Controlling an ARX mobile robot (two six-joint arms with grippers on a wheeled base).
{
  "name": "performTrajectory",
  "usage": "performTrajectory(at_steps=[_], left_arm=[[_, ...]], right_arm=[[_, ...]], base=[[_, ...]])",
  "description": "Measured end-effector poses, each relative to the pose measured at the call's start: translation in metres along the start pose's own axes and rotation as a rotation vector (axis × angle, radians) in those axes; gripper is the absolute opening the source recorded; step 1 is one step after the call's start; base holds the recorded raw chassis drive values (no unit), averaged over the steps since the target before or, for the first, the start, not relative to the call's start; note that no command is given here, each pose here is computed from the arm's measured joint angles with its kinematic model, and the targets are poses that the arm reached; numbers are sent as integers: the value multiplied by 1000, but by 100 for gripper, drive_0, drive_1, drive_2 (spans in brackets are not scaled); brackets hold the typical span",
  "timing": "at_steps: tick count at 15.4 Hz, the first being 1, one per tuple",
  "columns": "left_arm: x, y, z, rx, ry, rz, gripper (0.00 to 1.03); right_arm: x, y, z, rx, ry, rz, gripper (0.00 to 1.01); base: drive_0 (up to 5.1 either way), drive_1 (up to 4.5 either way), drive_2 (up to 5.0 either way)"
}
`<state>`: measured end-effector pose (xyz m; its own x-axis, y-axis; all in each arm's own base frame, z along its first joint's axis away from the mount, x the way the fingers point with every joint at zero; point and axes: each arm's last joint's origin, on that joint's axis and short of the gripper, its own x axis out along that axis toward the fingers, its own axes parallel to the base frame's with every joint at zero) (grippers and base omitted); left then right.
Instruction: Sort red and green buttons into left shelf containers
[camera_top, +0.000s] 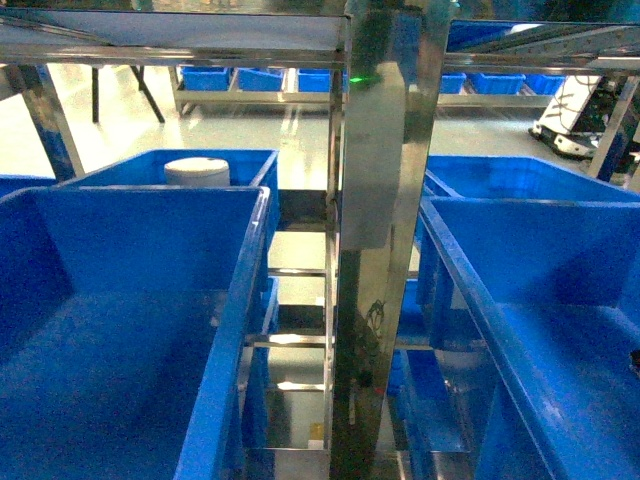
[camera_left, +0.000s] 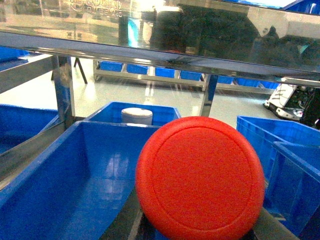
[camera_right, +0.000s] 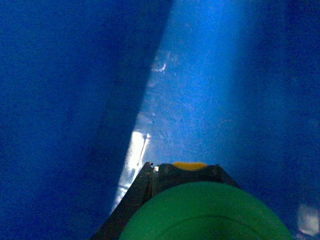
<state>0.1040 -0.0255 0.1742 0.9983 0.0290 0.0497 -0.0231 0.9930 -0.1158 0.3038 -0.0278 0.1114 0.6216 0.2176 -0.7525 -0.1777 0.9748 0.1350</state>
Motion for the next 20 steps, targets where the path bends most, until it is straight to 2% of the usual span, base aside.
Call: performTrajectory(at_steps=[2,4,8,9,10,11,13,15,17,18,20], left_arm=[[0,0,0,0,0,0,23],[0,0,0,0,0,0,23],[0,0,0,0,0,0,23],[0,0,0,0,0,0,23],[0,0,0,0,0,0,23],[0,0,0,0,0,0,23],[0,0,0,0,0,0,23],[0,0,0,0,0,0,23],[0,0,0,0,0,0,23],[0,0,0,0,0,0,23],[0,0,0,0,0,0,23]], right_arm=[[12,-1,-7,3,53,-18,27],[12,0,-1,-14,11,-47,29],[3,4,2,-11,-74,-56,73],[-1,5,0,-20,-108,-65,84],[-5,5,-4,-24,-136,-84,95],[-10,4,-7,-32,-177,-111,100],[-30,4,-12,-51,-283,-156,98],[-60,13,-25,-76,-416,-201,98],[-86,26,-51,-93,-496,-191,98],[-96,28,-62,-82,-510,-180,98],[-117,30,-77,-38,-551,-157,98]], base=[[0,0,0],[0,0,0],[0,0,0],[0,0,0],[0,0,0],[0,0,0],[0,0,0],[0,0,0],[0,0,0],[0,0,0],[0,0,0]])
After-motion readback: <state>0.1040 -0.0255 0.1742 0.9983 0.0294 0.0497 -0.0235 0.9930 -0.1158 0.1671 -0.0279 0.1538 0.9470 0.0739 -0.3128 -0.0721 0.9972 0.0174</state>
